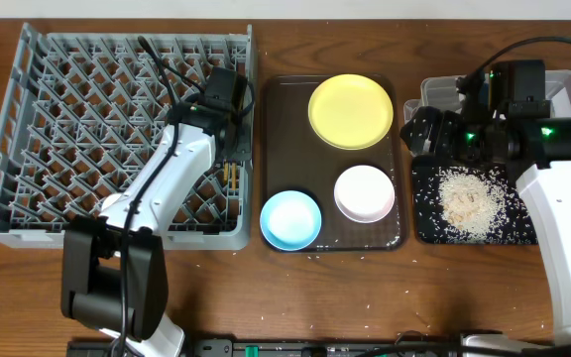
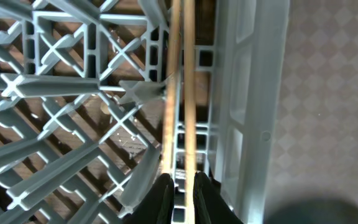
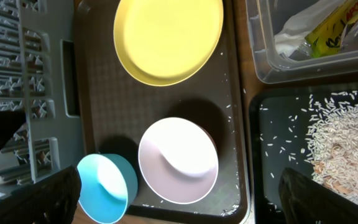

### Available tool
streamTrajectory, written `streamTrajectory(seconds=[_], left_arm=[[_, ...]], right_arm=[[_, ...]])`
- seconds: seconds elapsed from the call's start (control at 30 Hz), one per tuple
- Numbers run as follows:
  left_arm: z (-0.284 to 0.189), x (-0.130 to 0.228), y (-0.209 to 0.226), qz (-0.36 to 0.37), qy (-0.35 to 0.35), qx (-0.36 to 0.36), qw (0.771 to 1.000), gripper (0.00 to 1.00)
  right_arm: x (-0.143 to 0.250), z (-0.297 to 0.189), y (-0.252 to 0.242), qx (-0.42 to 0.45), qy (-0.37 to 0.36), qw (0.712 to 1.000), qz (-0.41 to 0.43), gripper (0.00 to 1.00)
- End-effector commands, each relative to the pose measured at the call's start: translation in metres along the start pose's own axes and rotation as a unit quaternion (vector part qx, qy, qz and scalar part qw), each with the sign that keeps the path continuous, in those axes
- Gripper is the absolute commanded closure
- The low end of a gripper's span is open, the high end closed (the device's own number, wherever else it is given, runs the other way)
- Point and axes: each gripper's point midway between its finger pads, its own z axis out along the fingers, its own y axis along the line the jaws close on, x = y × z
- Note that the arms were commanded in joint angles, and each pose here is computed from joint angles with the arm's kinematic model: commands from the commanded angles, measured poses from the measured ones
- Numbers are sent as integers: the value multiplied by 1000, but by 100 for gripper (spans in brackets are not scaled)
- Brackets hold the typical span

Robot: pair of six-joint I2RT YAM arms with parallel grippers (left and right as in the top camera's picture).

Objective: Sort waste into correct bins and load items into the dishwasher
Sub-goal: 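Place the second chopstick into the dish rack, then grasp the white bowl with the left gripper and lift it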

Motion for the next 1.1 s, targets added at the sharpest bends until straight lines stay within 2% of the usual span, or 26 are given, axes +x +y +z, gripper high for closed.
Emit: streamTrajectory(seconds=[0.0,0.07,0.13,0.17,0.2,0.23,0.27,0.33,0.4,0.5,0.63,0.67,0.8,0.87,1.07], left_arm=[[-1,-1,-2,4,0,9,1000,84],[-6,-1,-3,4,-1,12,1000,78],[-23,-3,-16,3,0,52,999,58],[-38,-5,-29,-1,0,91,996,53],[-62,-9,-51,-6,-10,162,987,43],[-87,-12,-73,1,-25,234,972,42],[-103,-15,-87,14,-40,272,961,41],[-114,-12,-106,38,-51,288,955,36],[-112,3,-132,76,-38,298,951,35],[-91,19,-155,115,-28,261,958,34],[-62,34,-187,150,-13,255,955,36],[-49,41,-201,162,-6,258,953,39],[0,56,-224,185,8,235,954,52],[21,61,-226,180,18,225,957,55],[57,83,-230,167,61,217,960,71]], right_arm=[[-2,-2,1,-3,-3,1000,3,1],[-2,-2,1,-2,-3,1000,3,1],[-2,-2,1,-2,-3,1000,3,1],[-2,-2,1,-2,-3,1000,3,1],[-2,-2,1,-2,-4,1000,2,1],[-3,-2,1,-2,-4,1000,2,1],[-3,-2,0,0,-6,1000,2,1],[-6,-3,-5,6,-10,1000,13,1],[-14,-10,-28,26,-24,997,66,1],[-27,-25,-73,49,-50,985,157,1],[-25,-37,-102,57,-53,975,207,1],[-22,-39,-106,60,-48,974,214,1],[-16,-38,-104,62,-36,974,214,1],[-15,-36,-101,61,-33,975,209,1],[-15,-33,-94,57,-31,978,200,1]])
